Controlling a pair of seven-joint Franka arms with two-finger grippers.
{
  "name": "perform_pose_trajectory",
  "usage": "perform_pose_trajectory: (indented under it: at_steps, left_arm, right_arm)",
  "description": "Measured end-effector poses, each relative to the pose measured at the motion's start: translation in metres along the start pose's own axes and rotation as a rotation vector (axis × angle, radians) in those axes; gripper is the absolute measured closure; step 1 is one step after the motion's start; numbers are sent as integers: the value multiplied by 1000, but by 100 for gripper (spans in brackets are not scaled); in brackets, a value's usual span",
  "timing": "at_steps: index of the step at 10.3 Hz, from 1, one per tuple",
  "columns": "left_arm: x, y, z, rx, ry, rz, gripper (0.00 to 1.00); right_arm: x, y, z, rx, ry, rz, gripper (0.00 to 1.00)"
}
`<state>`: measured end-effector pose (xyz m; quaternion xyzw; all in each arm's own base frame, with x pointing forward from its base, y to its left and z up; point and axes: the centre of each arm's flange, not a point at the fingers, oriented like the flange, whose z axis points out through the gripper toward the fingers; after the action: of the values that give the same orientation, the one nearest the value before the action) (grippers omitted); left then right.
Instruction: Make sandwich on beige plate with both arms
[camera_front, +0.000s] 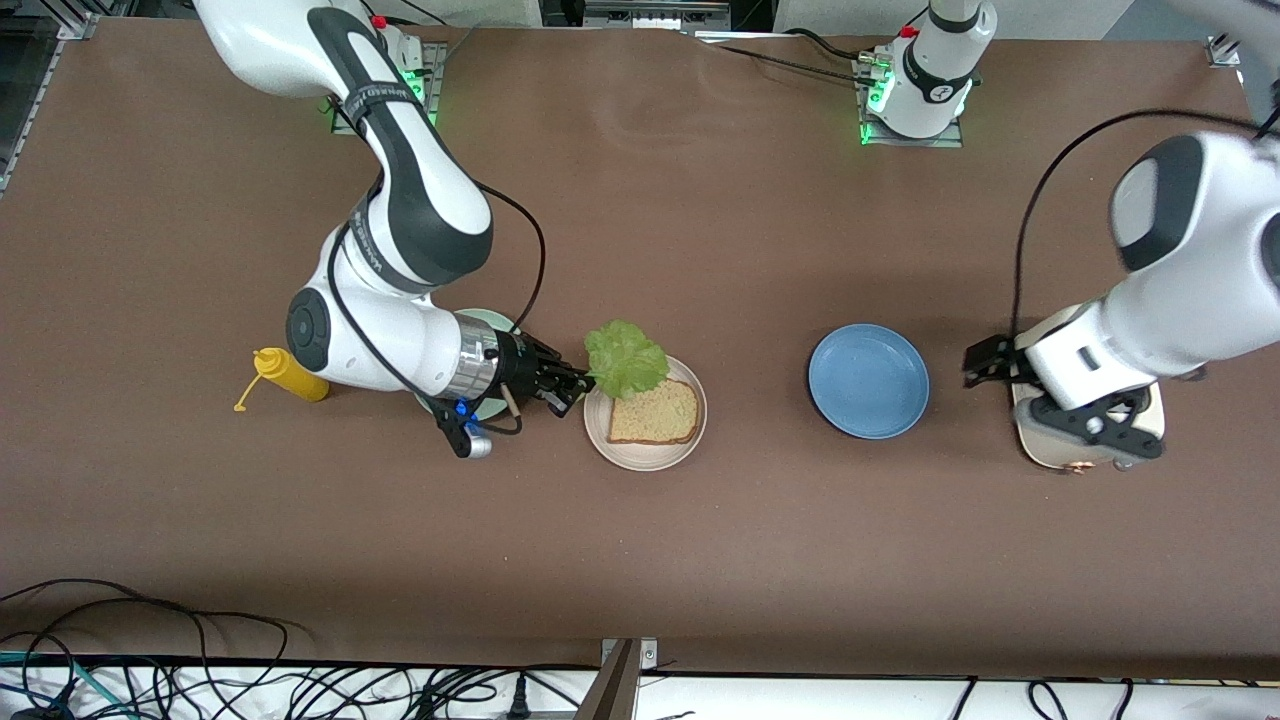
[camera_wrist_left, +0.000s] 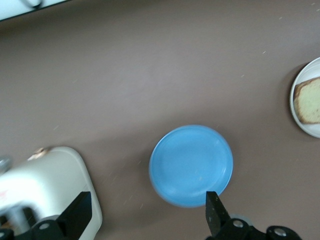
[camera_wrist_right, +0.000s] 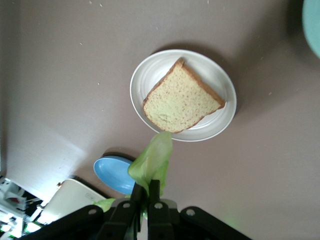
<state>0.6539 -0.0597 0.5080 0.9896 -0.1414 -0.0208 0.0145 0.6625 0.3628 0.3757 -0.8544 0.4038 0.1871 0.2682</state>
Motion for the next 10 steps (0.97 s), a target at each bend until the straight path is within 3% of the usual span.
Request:
perform_pose_trajectory:
  at_steps: [1,3,6,10]
  left_arm:
    - [-20,-7,-20,4,-43,-18,0]
    - [-45,-9,-50,14,-63,-36,0]
    - [-67,-11,-60,22,-83,-52,0]
    - [-76,-7,-67,24,-100,-55,0]
  right_arm:
    - [9,1,11,18,-2,23,93]
    - [26,4,41,50,10,59,93]
    - [55,18,89,76,-35,157,93]
    - [73,30,112,82,-90,234,93]
